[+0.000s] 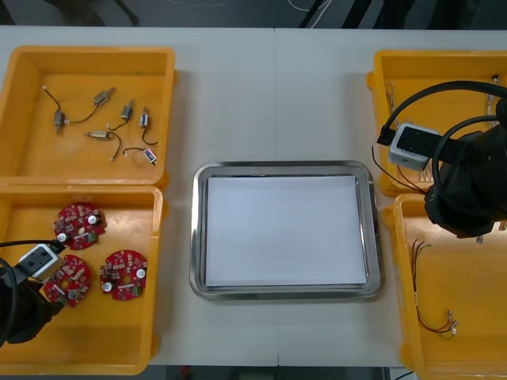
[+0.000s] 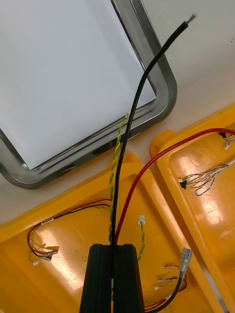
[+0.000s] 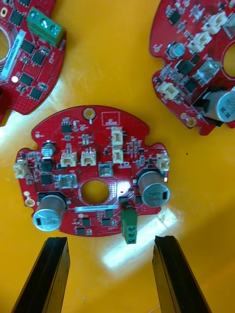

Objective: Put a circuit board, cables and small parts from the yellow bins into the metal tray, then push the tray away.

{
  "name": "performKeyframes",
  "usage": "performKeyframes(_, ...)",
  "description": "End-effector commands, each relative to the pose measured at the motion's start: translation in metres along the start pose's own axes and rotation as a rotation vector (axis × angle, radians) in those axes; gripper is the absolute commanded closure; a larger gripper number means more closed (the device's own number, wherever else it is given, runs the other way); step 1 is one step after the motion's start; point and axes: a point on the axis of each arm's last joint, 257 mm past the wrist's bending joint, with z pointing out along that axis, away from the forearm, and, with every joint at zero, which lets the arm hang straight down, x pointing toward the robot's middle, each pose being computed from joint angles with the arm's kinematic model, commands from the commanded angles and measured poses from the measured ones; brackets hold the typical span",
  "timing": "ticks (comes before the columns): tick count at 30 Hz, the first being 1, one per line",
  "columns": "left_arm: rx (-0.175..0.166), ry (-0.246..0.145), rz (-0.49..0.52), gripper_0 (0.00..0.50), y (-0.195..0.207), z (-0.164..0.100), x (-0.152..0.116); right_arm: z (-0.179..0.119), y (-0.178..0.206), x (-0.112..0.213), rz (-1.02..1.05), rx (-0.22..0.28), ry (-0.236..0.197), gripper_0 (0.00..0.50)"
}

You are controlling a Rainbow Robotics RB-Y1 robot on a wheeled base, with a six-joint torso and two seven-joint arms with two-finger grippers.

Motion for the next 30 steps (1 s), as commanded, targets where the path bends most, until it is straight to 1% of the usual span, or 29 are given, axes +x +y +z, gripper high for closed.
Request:
performKeyframes(1,0.009,0.015,0.115,0.000,-0.005,0.001,0.010,-0.005,-0.002,0.000,0.006,0.004,0.006,0.500)
performKeyframes(6,0.011,0.017,0.128,0.000,-0.008,0.004,0.010,-0.004,0.000,0.000,0.002,-0.011,0.009,0.500)
performKeyframes(8,0.010,0.018,0.139,0.000,-0.009,0.006,0.009,-0.003,0.005,0.001,-0.001,-0.032,0.011,0.500)
performKeyframes(11,0.011,0.020,0.143,0.000,-0.010,0.008,0.009,-0.003,0.008,0.001,0.000,-0.049,0.013,0.500)
performKeyframes(15,0.013,0.019,0.143,0.000,-0.010,0.010,0.008,-0.003,0.008,0.002,0.000,-0.051,0.015,0.500)
performKeyframes(21,0.001,0.026,0.138,0.000,-0.002,0.016,0.009,-0.003,0.008,0.002,0.002,-0.051,0.015,0.500)
performKeyframes(26,0.001,0.019,0.136,0.000,0.000,0.024,0.004,-0.003,0.008,0.002,0.002,-0.051,0.015,0.500)
performKeyframes(30,0.006,0.009,0.135,0.000,-0.002,0.024,-0.001,-0.003,0.008,0.002,0.002,-0.051,0.015,0.500)
